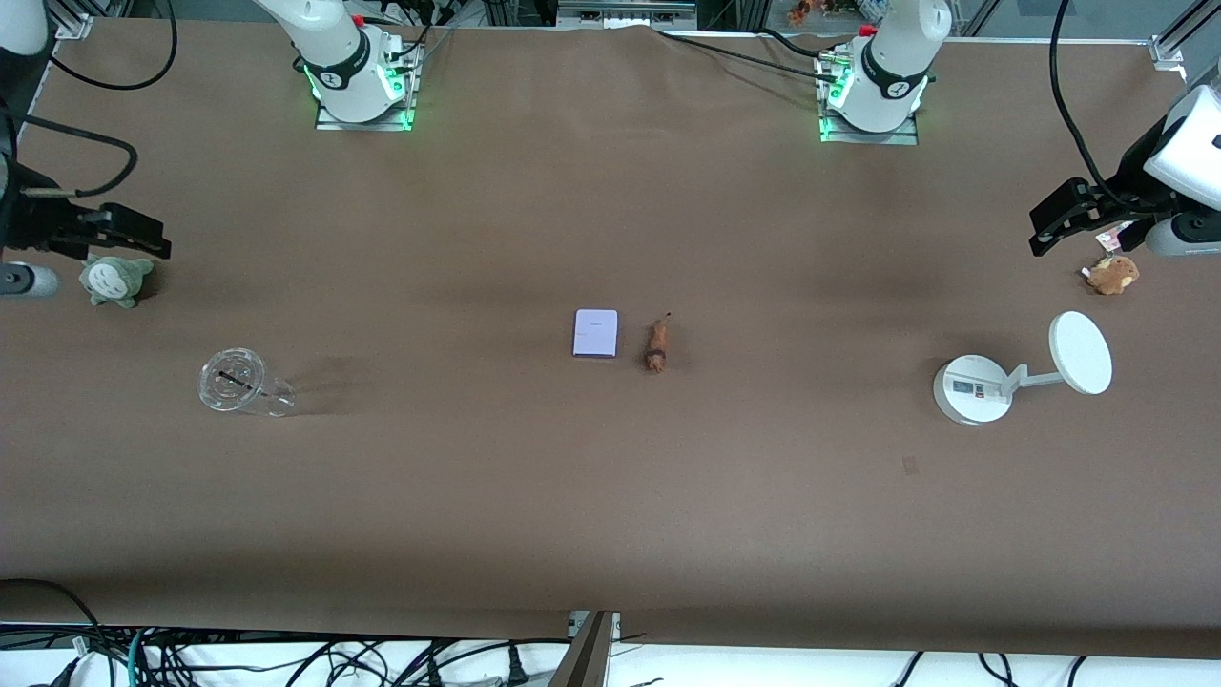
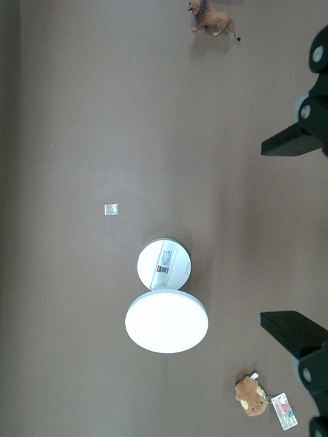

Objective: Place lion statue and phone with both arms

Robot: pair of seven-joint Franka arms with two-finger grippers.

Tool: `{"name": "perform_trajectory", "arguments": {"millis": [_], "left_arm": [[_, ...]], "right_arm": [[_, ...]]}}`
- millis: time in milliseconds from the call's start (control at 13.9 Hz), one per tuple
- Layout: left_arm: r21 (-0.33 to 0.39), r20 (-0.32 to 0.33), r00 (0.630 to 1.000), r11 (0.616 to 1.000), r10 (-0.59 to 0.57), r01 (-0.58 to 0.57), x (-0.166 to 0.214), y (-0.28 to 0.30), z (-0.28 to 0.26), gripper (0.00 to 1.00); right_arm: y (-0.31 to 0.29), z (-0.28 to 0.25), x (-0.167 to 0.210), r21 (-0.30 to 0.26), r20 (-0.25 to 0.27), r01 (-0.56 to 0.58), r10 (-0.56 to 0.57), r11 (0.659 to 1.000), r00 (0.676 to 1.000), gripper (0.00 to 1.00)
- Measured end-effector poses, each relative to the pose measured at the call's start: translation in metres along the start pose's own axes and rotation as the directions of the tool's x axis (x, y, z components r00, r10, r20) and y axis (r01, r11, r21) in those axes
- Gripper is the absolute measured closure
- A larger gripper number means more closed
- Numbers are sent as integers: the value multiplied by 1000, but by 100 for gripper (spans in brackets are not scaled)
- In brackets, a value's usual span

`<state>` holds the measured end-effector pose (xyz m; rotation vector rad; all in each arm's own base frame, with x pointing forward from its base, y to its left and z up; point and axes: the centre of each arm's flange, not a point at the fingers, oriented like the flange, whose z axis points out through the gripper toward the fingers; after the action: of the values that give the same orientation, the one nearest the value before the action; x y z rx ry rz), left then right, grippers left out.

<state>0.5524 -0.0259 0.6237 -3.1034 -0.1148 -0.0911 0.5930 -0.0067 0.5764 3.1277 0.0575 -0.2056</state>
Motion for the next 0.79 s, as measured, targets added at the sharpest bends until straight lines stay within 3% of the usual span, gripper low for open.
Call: {"name": "perform_trajectory", "arguments": {"millis": [359, 647, 791], "left_arm": [[-1, 35, 999, 1000, 27, -27, 5, 13, 18, 0], [-21, 156, 975, 988, 156, -155, 15, 91, 90, 0], [-43, 170, 969, 983, 182, -177, 22, 128, 126, 0]], "right_arm": [[-40, 35, 27, -11, 20, 57, -57, 998, 998, 0], [-46, 49, 38, -13, 17, 67, -66, 998, 998, 0], [-62, 50, 43, -18, -1, 90, -90, 996, 996, 0]]}}
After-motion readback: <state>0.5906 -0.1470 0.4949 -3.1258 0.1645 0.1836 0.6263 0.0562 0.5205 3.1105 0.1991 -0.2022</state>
